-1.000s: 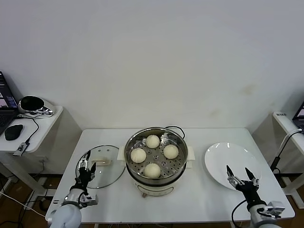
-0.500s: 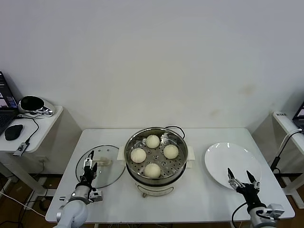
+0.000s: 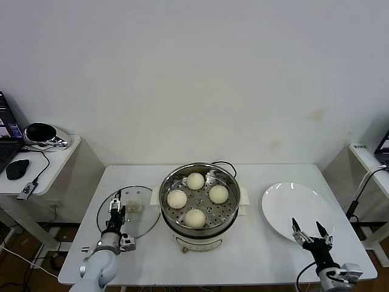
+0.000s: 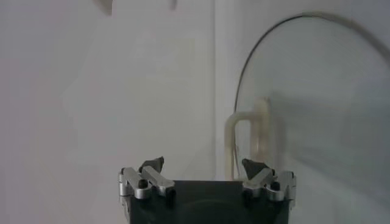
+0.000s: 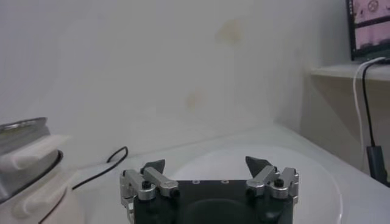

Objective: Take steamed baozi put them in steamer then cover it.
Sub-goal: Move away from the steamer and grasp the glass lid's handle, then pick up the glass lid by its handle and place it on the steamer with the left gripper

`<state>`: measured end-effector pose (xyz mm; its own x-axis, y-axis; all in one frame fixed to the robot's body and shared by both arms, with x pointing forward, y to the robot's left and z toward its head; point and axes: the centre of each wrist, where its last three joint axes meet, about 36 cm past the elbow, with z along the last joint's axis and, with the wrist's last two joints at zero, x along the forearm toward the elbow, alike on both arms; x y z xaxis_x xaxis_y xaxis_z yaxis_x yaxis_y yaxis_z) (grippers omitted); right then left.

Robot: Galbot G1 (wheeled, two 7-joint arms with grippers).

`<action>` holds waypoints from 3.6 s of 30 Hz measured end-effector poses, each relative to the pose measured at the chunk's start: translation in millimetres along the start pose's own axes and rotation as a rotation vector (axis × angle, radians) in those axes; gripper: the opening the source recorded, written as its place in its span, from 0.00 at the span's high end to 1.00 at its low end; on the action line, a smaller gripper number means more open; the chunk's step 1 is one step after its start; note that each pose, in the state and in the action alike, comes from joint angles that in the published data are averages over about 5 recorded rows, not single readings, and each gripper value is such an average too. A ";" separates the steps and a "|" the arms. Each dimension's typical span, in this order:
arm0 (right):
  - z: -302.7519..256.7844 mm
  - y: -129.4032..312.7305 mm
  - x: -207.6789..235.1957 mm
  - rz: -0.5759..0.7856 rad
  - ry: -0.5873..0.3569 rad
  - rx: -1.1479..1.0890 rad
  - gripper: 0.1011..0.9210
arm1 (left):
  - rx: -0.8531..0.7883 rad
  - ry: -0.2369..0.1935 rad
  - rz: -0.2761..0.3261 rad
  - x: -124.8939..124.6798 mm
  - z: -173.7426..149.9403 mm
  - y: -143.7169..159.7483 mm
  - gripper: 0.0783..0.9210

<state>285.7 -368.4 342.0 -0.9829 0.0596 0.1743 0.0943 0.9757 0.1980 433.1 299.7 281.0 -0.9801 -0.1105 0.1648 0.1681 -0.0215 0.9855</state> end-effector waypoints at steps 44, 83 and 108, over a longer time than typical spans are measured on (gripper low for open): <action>8.2 3.0 9.5 0.014 0.019 0.028 0.12 | 0.070 0.079 -0.064 -43.4 -3.6 -30.3 0.61; -6.2 18.3 4.2 0.020 -0.026 0.070 0.12 | 0.073 0.400 -0.191 74.6 -49.0 112.5 0.92; 4.2 27.7 11.7 0.081 0.011 0.118 0.12 | 0.216 0.252 -0.200 80.8 -194.7 173.9 0.92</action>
<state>276.2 -339.7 345.4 -0.9709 0.1376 0.1958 0.1534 0.9858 0.0678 403.7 93.5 458.0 -0.9302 -0.3665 -0.0195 -0.0757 0.1395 0.9873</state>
